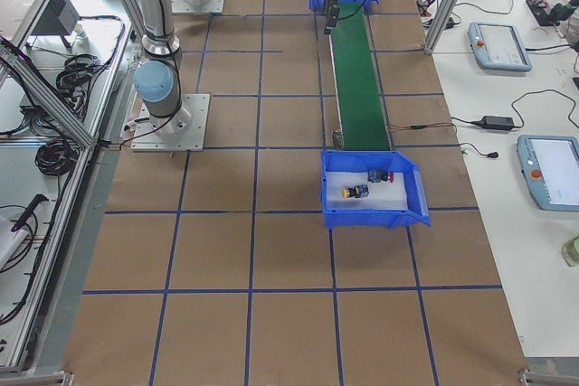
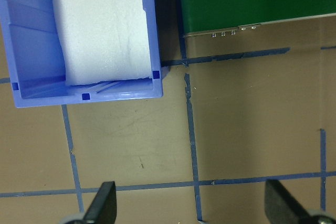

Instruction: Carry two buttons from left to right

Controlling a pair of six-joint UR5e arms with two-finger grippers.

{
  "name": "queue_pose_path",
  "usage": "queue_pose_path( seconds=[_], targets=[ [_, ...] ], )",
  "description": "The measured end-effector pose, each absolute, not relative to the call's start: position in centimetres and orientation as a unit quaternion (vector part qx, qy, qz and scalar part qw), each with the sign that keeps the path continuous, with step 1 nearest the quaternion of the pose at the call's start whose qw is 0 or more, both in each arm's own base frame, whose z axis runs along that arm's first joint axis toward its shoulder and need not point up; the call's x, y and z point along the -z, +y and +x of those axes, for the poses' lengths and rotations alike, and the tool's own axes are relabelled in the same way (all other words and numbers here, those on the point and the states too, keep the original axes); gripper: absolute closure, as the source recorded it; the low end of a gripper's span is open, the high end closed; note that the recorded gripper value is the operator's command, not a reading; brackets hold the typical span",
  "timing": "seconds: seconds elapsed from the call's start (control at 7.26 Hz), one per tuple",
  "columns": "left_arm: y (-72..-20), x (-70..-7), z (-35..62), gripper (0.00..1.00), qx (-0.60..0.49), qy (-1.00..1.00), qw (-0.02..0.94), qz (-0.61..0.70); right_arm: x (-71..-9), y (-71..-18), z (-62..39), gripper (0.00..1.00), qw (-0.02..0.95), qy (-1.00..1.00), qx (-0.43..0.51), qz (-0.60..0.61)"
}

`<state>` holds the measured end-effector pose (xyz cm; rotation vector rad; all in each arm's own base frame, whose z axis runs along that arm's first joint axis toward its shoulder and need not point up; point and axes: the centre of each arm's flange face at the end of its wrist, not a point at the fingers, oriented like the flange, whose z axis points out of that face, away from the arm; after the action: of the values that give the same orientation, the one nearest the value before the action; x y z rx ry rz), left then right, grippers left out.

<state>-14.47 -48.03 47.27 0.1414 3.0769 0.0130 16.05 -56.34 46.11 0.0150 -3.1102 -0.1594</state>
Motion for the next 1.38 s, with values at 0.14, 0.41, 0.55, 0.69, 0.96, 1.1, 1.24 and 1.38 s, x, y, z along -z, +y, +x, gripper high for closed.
queue_pose_path(
  seconds=[0.14, 0.41, 0.55, 0.69, 0.96, 1.1, 1.24, 1.38],
  targets=[
    [-48.0, -47.3, -14.5, 0.0, -0.005, 0.998, 0.031, 0.046, -46.2, -56.5, 16.0, 0.0, 0.013, -0.999, 0.044, 0.004],
    [-48.0, -47.2, -14.4, 0.0, -0.006, 0.998, 0.031, 0.045, -46.3, -56.9, 15.8, 0.0, 0.013, -0.999, 0.033, 0.001],
    [-48.0, -47.2, -14.4, 0.0, -0.006, 0.998, 0.031, 0.045, -46.2, -57.1, 15.5, 0.0, 0.013, -0.999, 0.033, -0.002],
    [-48.0, -47.2, -14.4, 0.0, -0.006, 0.998, 0.031, 0.045, -46.1, -57.3, 15.0, 0.0, 0.012, -0.999, 0.034, -0.005],
    [-47.9, -47.2, -14.5, 0.0, -0.006, 0.998, 0.03, 0.046, -46.0, -57.5, 14.3, 0.0, 0.011, -0.999, 0.036, -0.011],
    [-47.9, -47.2, -14.5, 0.0, -0.006, 0.998, 0.03, 0.046, -46.0, -57.5, 14.1, 0.0, 0.011, -0.999, 0.036, -0.012],
    [-47.9, -47.2, -14.5, 0.0, -0.007, 0.998, 0.03, 0.046, -46.3, -57.5, 14.0, 0.0, 0.01, -0.999, 0.032, -0.013],
    [-47.9, -47.2, -14.5, 0.0, -0.007, 0.998, 0.031, 0.047, -46.5, -57.4, 14.1, 0.0, 0.01, -0.999, 0.029, -0.012]
  ],
)
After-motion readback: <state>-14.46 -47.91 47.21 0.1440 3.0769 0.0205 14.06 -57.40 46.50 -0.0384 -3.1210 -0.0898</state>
